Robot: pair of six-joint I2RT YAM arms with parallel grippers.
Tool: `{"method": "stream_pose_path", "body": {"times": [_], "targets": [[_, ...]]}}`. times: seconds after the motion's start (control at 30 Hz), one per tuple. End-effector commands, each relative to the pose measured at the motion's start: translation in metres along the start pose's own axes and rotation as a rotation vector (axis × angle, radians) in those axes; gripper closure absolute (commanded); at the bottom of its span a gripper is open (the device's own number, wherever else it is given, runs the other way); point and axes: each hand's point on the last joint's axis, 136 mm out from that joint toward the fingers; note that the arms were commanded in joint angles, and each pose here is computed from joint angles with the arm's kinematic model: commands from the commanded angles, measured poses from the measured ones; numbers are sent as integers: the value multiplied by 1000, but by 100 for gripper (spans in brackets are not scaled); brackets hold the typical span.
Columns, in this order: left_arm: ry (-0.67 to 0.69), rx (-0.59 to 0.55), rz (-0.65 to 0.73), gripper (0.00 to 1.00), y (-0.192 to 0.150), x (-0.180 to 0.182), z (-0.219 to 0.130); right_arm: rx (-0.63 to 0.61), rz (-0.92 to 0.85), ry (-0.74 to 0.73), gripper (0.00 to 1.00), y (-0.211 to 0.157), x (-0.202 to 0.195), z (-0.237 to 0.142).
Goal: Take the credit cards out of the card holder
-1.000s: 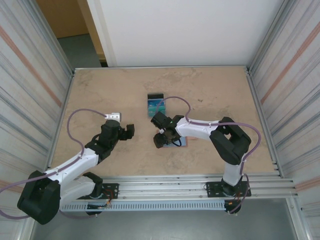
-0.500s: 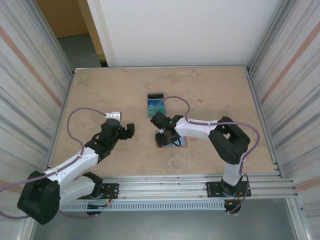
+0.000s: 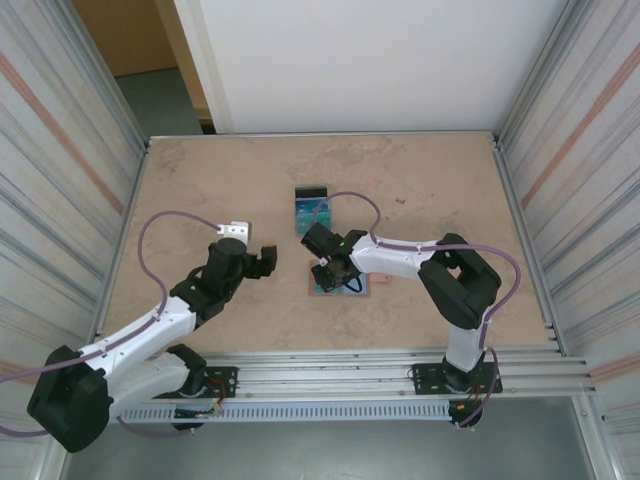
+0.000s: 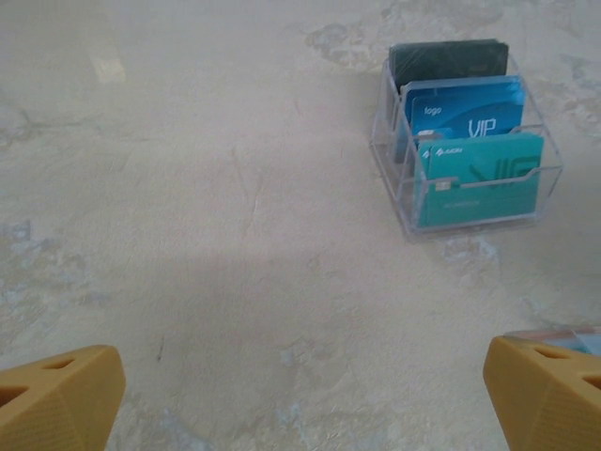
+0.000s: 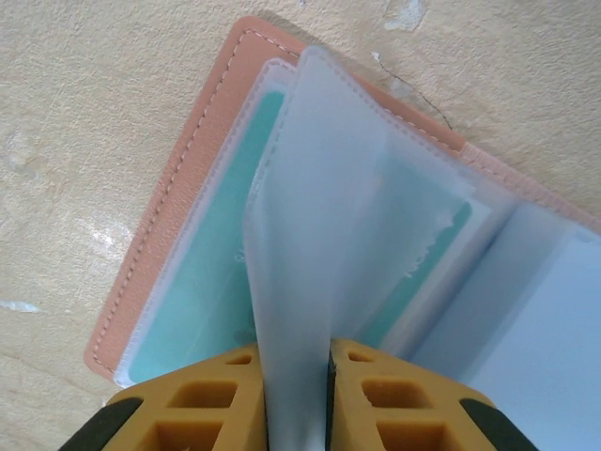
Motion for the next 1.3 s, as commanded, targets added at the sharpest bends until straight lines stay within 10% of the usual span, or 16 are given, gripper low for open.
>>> {"method": "stream_pose_path", "body": {"times": [0.0, 1.27], "targets": [[30, -57, 15, 1, 19, -1, -8, -35, 14, -28, 80, 4, -5, -14], [25, 6, 124, 1, -4, -44, 11, -143, 254, -175, 66, -24, -94, -44]]}}
Point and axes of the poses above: each hand's point on the last joint's axis, 136 mm out from that joint toward the fingers, its own z axis out along the fingers, its own x axis along the line the jaws close on, y = z × x, and after that the axes turned 9 degrees about -z, right-handed
